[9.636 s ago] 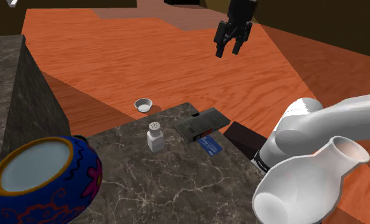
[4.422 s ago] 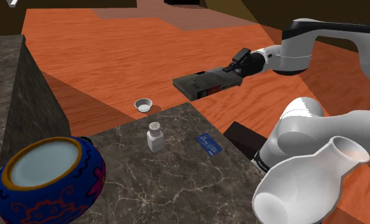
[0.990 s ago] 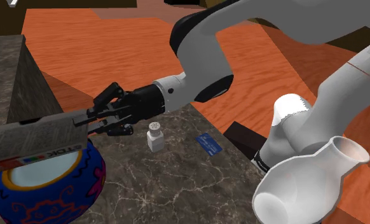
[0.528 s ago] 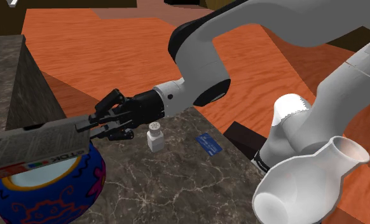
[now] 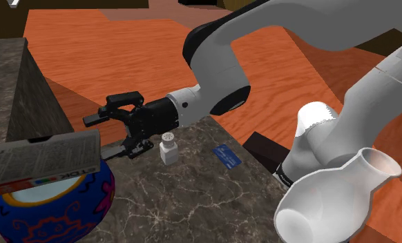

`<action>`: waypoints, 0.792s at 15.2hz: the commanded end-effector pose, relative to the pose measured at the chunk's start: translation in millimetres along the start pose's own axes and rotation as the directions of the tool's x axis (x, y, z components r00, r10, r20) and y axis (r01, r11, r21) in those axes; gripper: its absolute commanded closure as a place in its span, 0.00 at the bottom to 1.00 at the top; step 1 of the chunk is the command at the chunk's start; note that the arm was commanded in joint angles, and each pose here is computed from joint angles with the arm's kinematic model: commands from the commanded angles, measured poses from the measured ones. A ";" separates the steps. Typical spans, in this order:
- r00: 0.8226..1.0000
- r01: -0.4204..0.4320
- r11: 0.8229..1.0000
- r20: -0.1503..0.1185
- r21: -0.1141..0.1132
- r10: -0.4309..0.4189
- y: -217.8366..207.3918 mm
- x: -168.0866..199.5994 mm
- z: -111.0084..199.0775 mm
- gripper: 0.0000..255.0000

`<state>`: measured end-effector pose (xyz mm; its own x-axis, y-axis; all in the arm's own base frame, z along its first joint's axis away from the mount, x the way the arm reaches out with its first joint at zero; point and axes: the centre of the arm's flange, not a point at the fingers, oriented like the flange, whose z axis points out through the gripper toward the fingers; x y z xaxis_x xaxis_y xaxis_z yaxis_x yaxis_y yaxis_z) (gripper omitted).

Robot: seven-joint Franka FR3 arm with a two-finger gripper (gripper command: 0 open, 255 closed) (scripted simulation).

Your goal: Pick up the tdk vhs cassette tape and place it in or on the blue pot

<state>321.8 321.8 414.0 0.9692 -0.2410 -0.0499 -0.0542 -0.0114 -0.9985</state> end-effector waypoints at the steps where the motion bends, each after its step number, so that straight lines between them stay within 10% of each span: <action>1: 1.000 0.000 1.000 0.000 0.000 0.000 0.0 0.0 -13.2 0.00; 12: 1.000 0.000 1.000 0.000 0.000 0.000 0.0 0.0 -50.0 0.00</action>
<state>310.2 273.9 416.9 0.9696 -0.2400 -0.0481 -0.0516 -0.0086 -0.9986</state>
